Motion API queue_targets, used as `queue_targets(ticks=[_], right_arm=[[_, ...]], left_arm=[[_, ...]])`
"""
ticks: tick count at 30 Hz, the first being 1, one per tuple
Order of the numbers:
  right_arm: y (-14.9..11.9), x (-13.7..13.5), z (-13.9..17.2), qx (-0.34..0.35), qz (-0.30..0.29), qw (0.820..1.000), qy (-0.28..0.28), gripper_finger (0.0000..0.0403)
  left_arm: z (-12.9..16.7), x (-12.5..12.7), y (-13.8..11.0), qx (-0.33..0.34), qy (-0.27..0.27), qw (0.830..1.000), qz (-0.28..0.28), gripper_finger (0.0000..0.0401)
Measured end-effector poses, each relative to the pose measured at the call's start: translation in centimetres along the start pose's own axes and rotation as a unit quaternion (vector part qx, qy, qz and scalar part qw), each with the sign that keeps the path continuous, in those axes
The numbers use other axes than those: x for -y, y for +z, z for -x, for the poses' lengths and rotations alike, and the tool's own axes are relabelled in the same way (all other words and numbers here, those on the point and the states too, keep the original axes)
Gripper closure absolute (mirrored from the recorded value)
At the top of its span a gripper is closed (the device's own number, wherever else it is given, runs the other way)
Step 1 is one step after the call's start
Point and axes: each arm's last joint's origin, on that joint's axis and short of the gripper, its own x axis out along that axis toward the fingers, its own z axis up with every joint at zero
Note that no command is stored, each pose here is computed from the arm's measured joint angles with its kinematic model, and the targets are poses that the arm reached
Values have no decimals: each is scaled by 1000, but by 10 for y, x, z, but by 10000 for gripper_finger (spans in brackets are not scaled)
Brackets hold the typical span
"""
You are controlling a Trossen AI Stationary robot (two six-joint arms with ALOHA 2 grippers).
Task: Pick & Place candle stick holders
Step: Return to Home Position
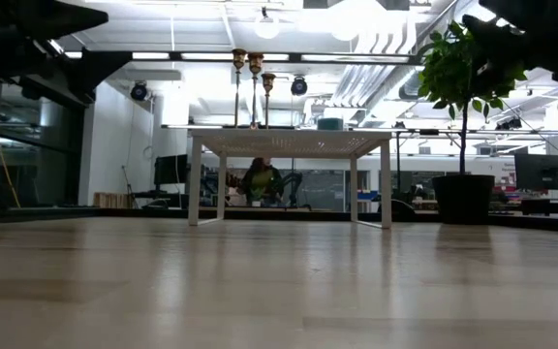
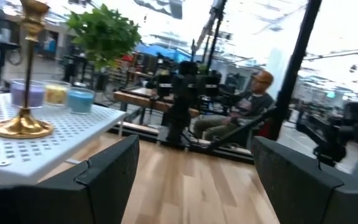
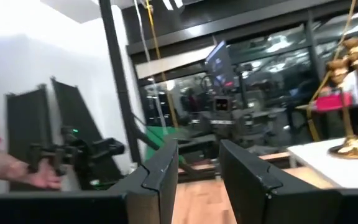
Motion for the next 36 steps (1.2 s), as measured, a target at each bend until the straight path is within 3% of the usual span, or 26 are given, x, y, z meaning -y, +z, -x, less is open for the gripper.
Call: queue_targets(ticks=[5, 9, 15, 25, 30, 36], right_arm=[[-3, 3, 0, -11, 38, 999, -30, 289], [-14, 6, 1, -65, 25, 997, -45, 289], [-26, 8, 4, -132, 21, 990, -53, 289], [-34, 11, 7, -167, 5, 982, -82, 289], [-34, 11, 7, -167, -32, 982, -88, 289], [-34, 11, 7, -167, -33, 981, -89, 289]], left_arm=[[-1, -8, -2, -17, -1, 1000, 5, 94], [-1, -15, -6, -40, 26, 999, 16, 94], [-1, -18, -6, -47, 14, 998, 30, 94], [1, -22, -14, -76, 65, 994, 38, 94], [1, -22, -15, -86, 68, 993, 37, 94], [1, -22, -15, -86, 68, 993, 37, 94]])
